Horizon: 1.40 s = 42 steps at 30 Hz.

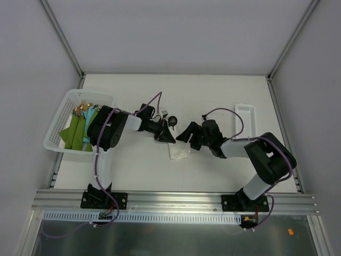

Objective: Place the utensils on the paper napkin and roll it up

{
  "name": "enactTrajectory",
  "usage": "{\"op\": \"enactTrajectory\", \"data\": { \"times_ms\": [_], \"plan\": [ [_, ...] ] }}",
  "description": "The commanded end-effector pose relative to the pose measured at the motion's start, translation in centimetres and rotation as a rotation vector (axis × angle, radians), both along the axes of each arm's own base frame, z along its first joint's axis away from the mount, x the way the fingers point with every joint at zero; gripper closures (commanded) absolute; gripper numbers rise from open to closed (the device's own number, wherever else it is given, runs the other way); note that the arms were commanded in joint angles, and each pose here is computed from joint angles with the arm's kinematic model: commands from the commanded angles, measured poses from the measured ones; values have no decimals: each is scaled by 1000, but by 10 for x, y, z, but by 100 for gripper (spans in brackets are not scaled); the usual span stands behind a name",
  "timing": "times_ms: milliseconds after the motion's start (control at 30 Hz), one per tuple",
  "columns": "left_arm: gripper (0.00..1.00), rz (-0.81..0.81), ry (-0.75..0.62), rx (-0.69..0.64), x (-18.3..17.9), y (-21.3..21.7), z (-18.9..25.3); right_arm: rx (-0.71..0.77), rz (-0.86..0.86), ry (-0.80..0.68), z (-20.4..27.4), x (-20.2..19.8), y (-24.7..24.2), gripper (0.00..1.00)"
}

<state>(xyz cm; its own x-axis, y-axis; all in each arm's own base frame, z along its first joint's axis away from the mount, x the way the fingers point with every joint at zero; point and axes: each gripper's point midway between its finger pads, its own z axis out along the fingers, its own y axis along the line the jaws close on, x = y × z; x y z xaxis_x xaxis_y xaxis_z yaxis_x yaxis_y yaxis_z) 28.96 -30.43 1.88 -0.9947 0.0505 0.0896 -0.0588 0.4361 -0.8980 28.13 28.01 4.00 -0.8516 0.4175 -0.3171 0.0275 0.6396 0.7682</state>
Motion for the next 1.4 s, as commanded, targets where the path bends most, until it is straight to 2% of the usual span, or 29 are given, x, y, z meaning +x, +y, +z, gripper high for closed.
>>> {"op": "enactTrajectory", "data": {
  "times_ms": [0, 133, 400, 467, 633, 800, 933, 1000, 1200, 1367],
  "plan": [
    [95, 33, 40, 170, -10, 13, -52, -58, 18, 82, -25, -22, -4, 30],
    [95, 32, 37, 172, -11, 14, -52, -86, -6, 50, -20, -23, -6, 40],
    [95, 30, 37, 173, -12, 14, -52, -233, -54, -47, 12, -13, -22, 42],
    [95, 27, 38, 174, -13, 13, -53, -257, -75, -71, 16, -8, -26, 45],
    [95, 25, 36, 174, -13, 14, -52, -251, -55, -85, 19, -2, -19, 65],
    [95, 24, 40, 176, -15, 14, -54, -238, -51, -85, 15, 2, -11, 80],
    [96, 25, 37, 179, -14, 14, -55, -182, -19, -93, 24, 3, 2, 96],
    [96, 26, 40, 180, -15, 14, -55, -156, -17, -107, 30, 5, 7, 100],
    [96, 24, 39, 182, -15, 14, -56, -52, 15, -131, 50, 7, 27, 100],
    [97, 24, 41, 186, -16, 15, -57, -3, 39, -105, 49, 6, 38, 100]
  ]
}}
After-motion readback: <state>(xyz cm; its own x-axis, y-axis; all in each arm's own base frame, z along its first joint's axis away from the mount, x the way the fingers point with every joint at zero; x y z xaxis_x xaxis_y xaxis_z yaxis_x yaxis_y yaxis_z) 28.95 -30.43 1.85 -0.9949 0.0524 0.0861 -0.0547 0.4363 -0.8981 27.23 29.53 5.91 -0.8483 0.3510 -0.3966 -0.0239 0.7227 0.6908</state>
